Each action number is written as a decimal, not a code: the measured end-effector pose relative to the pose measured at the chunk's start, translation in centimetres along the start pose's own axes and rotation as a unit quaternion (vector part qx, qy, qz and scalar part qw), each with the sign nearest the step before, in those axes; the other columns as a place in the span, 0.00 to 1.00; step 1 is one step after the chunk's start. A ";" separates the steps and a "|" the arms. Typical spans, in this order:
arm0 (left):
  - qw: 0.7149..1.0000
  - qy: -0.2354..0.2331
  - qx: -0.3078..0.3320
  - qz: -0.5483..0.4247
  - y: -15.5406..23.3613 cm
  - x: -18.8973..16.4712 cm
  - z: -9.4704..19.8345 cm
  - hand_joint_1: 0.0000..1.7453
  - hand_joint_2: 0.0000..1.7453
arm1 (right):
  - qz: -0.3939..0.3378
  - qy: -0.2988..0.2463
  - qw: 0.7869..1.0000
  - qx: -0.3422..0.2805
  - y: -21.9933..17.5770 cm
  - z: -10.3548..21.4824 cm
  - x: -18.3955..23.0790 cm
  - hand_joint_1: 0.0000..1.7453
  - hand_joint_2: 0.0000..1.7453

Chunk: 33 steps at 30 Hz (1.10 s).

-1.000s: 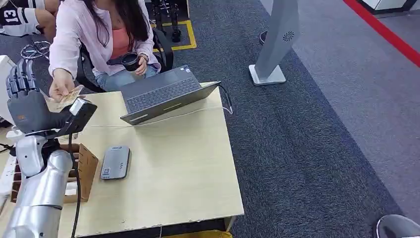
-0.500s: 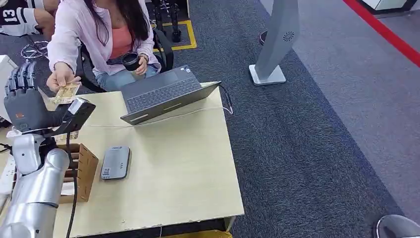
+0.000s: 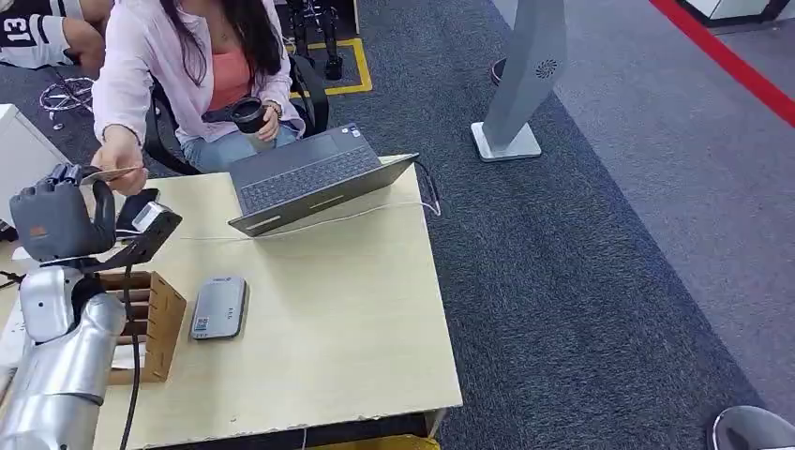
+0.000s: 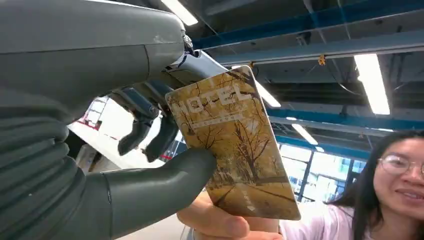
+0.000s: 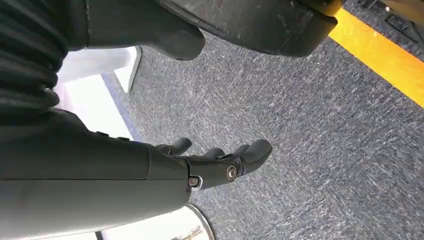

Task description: Pass the card to the sensor for recognition and then transmit it.

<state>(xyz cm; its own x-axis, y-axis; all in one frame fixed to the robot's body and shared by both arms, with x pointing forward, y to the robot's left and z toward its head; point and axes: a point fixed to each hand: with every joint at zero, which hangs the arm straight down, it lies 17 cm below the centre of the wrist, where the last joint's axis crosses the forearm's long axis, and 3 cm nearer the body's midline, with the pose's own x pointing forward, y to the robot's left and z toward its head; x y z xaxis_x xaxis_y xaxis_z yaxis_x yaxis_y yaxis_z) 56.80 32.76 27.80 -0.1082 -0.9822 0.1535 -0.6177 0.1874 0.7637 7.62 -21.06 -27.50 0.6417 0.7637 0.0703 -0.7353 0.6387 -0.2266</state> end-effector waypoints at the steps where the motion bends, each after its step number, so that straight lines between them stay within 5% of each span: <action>1: 1.000 0.001 -0.002 0.000 -0.1 -0.1 0.2 1.00 1.00 | 0.000 0.000 1.000 0.000 0.0 0.0 0.0 0.00 1.00; 33: 0.995 -0.021 -0.094 0.010 -6.4 4.1 10.9 1.00 1.00 | 0.000 0.000 1.000 0.001 0.3 0.1 0.4 0.00 1.00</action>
<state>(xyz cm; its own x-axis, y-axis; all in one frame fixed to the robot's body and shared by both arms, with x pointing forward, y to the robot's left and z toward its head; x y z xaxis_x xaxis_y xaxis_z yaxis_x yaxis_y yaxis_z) 51.85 27.41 16.74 -0.1530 -0.9774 0.1459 -0.4599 0.2011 0.8649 7.59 -20.59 -27.43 0.6424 0.7631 0.0708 -0.7352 0.6397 -0.2243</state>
